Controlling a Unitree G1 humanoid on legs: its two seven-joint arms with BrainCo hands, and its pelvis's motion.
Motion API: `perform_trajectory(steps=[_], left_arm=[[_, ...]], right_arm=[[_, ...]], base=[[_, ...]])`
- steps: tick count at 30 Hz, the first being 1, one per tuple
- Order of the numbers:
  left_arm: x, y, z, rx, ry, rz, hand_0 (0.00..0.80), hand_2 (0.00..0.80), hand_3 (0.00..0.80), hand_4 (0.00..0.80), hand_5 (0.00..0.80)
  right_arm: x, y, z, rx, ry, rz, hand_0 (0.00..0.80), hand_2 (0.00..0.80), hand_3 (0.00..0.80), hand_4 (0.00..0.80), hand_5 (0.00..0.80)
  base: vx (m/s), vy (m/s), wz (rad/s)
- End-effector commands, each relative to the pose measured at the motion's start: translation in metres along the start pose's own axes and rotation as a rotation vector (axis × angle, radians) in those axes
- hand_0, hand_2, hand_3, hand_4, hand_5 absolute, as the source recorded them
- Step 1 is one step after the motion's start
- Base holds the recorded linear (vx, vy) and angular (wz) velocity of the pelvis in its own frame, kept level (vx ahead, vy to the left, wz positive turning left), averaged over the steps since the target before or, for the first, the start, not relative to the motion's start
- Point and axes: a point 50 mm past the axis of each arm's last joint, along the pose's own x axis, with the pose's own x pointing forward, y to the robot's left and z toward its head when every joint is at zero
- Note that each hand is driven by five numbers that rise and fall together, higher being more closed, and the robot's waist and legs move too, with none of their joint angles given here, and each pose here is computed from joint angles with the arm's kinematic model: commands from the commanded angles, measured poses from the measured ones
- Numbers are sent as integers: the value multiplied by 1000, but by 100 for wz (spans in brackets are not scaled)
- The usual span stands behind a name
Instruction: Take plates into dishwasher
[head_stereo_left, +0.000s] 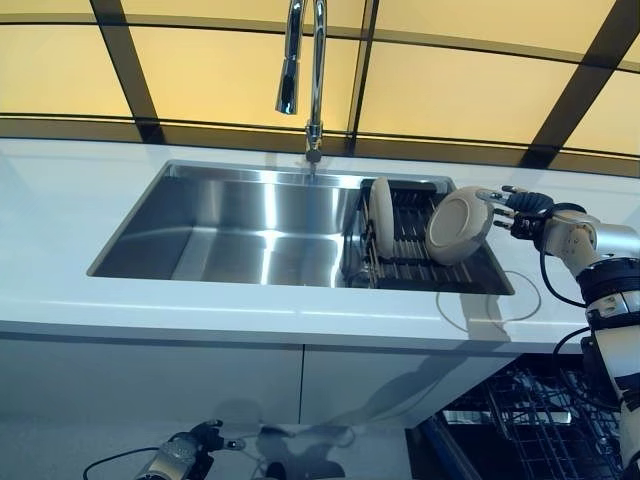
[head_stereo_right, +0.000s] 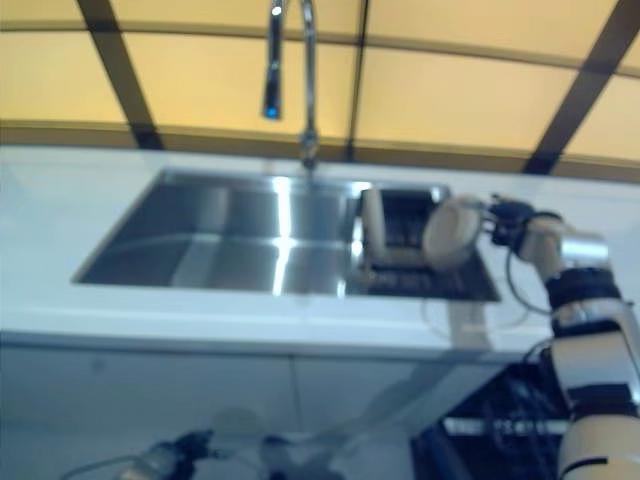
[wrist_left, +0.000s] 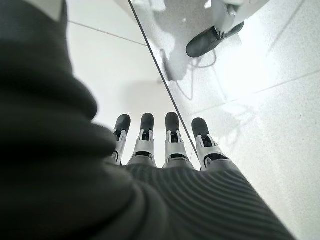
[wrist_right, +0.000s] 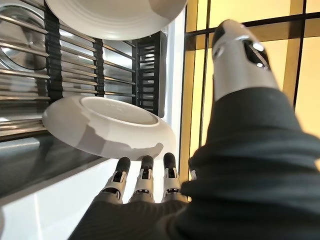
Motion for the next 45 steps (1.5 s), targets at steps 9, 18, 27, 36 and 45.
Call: perform_trajectory(steps=[9, 18, 27, 36, 45], left_arm=[[4, 11, 23, 14, -20, 3, 0, 0, 0, 0, 0], [4, 12, 29, 15, -18, 1, 0, 0, 0, 0, 0], [4, 17, 34, 9, -16, 0, 0, 0, 0, 0, 0], [4, 22, 37, 7, -12, 0, 0, 0, 0, 0, 0], [3, 26, 40, 5, -9, -1, 0, 0, 0, 0, 0]], right_arm=[[-2, -1, 19, 73, -38, -52, 0, 0, 0, 0, 0], [1, 1, 11, 99, 1, -66, 0, 0, 0, 0, 0], [3, 7, 5, 111, 24, -44, 0, 0, 0, 0, 0], [4, 8, 3, 108, 29, -29, 0, 0, 0, 0, 0], [5, 13, 4, 120, 13, 9, 0, 0, 0, 0, 0]], base=[[0, 0, 0], [0, 0, 0], [0, 0, 0], [0, 0, 0], [0, 0, 0]])
